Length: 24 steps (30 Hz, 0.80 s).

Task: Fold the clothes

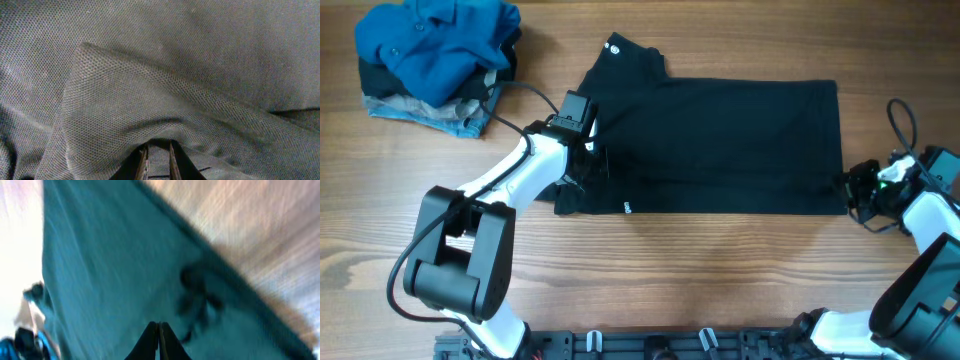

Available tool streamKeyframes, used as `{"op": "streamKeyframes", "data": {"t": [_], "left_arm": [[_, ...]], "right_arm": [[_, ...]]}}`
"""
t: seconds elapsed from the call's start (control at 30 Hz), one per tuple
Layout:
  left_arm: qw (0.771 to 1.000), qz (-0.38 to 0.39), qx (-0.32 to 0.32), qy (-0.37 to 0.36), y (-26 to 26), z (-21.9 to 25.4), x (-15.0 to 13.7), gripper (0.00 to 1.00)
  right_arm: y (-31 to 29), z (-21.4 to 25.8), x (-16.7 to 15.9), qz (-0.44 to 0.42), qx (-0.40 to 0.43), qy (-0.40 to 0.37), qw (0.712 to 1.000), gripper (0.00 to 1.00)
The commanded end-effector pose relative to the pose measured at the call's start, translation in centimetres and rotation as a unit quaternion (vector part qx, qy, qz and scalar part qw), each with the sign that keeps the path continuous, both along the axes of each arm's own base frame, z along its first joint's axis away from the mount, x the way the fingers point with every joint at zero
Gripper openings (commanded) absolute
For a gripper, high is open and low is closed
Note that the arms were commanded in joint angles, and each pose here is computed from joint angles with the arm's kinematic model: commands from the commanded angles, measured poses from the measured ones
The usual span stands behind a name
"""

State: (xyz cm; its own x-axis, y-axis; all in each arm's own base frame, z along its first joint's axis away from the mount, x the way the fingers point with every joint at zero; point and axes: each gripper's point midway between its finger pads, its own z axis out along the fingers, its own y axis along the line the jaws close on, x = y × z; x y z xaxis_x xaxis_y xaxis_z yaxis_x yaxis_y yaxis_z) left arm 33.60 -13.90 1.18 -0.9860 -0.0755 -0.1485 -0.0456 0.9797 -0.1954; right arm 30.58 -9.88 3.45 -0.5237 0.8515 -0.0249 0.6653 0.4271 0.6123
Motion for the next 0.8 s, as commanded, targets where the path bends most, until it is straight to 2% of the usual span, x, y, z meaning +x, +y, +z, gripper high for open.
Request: {"op": "streamKeyframes", "data": {"t": [0.0, 0.1, 0.23, 0.5, 0.77], "left_arm": [[1.000, -0.009, 0.010, 0.003, 0.3, -0.6, -0.2, 0.15], [1.000, -0.009, 0.010, 0.003, 0.3, -0.6, -0.2, 0.16], [1.000, -0.008, 0.010, 0.004, 0.3, -0.6, -0.2, 0.16], [1.000, -0.008, 0.010, 0.003, 0.3, -0.6, -0.2, 0.16], [1.000, -0.008, 0.009, 0.000, 0.2, -0.6, -0.1, 0.15]], "right_arm": [[1.9, 1.2, -1.0, 0.054, 0.008, -0.013, 0.998, 0.04], [3.0, 0.2, -2.7, 0.067, 0.008, 0.032, 0.997, 0.04], [2.9, -1.9, -4.3, 0.076, -0.039, 0.091, 0.992, 0.04], [4.3, -2.5, -3.5, 0.101, -0.054, 0.076, 0.990, 0.04], [4.4, -1.6, 0.5, 0.086, -0.092, 0.017, 0.992, 0.04]]}}
